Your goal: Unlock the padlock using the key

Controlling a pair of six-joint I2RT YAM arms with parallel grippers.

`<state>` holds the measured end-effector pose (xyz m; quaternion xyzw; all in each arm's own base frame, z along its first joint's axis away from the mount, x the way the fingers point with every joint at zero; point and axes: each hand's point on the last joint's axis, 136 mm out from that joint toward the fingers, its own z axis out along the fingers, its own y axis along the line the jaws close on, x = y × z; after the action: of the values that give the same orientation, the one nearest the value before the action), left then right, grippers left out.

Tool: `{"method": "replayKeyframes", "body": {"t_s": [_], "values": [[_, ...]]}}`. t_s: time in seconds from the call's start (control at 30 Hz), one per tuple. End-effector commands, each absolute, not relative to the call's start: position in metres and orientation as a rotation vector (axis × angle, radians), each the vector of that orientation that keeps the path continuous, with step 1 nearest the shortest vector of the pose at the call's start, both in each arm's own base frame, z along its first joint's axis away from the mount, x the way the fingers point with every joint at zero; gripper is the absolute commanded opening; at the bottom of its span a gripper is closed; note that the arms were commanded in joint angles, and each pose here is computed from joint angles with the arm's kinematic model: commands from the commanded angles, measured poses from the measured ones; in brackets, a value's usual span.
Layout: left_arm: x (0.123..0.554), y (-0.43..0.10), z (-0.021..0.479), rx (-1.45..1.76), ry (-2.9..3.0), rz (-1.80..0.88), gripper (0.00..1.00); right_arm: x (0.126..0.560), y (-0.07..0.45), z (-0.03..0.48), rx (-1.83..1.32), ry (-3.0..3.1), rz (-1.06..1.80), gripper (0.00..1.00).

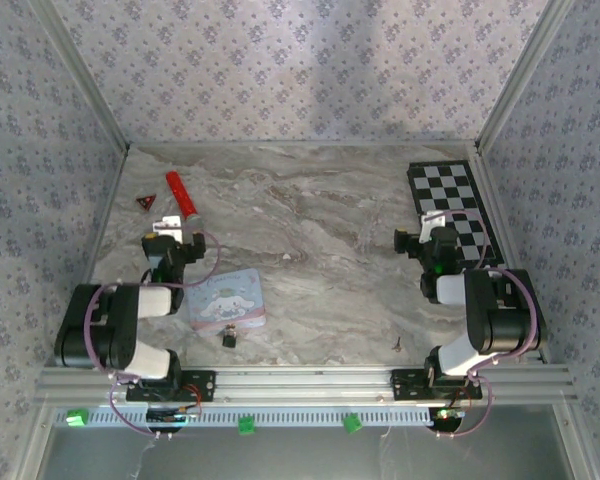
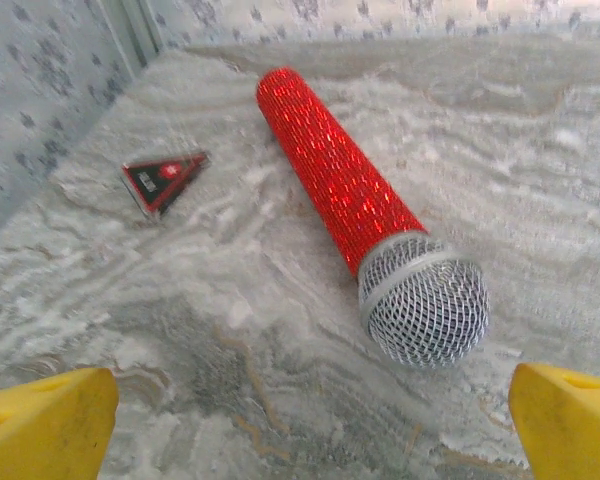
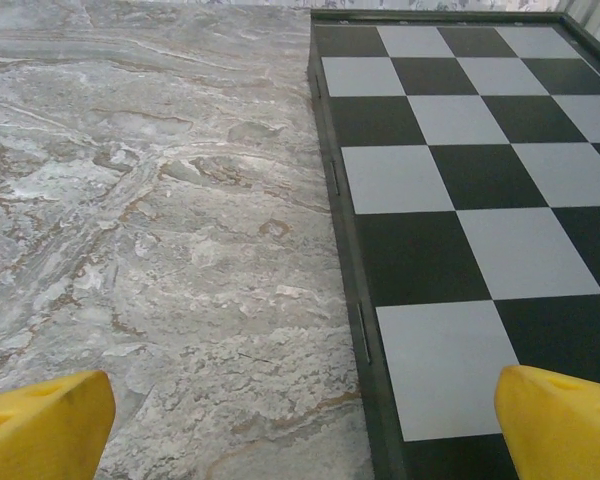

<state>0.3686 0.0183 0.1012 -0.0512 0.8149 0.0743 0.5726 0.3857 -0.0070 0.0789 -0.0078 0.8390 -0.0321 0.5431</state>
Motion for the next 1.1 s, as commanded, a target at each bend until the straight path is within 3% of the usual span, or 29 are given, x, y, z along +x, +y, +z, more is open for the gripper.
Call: {"method": "replayKeyframes", "body": {"t_s": [0.0, 0.23, 0.4, 0.57, 0.7, 0.83, 1.07], "values": [[0.367, 0.027, 0.131, -0.199, 1.882, 0.203, 1.00, 0.386, -0.008, 0.101, -0.032, 1.933, -0.121, 0.99], [0.349, 0.021, 0.185, -0.305, 1.852, 0.106, 1.00, 0.371, 0.031, 0.140, -0.201, 1.881, -0.199, 0.99], [0.305, 0.053, 0.209, -0.786, 1.870, 0.061, 1.00, 0.358, 0.072, 0.209, -0.204, 1.878, 0.089, 0.99], [0.278, 0.039, 0.226, -0.839, 1.887, -0.129, 1.00, 0.338, 0.064, 0.255, 0.056, 1.927, 0.232, 0.99], [0.272, 0.005, 0.237, -0.635, 1.887, -0.347, 1.00, 0.311, 0.032, 0.224, 0.544, 2.084, 0.329, 0.99], [0.263, -0.021, 0.229, -0.494, 1.971, -0.428, 1.00, 0.309, 0.041, 0.214, 0.486, 2.129, 0.552, 0.99], [0.251, -0.075, 0.203, -0.279, 2.093, -0.526, 1.00, 0.275, 0.064, 0.180, 0.373, 2.451, 0.410, 0.99]]}}
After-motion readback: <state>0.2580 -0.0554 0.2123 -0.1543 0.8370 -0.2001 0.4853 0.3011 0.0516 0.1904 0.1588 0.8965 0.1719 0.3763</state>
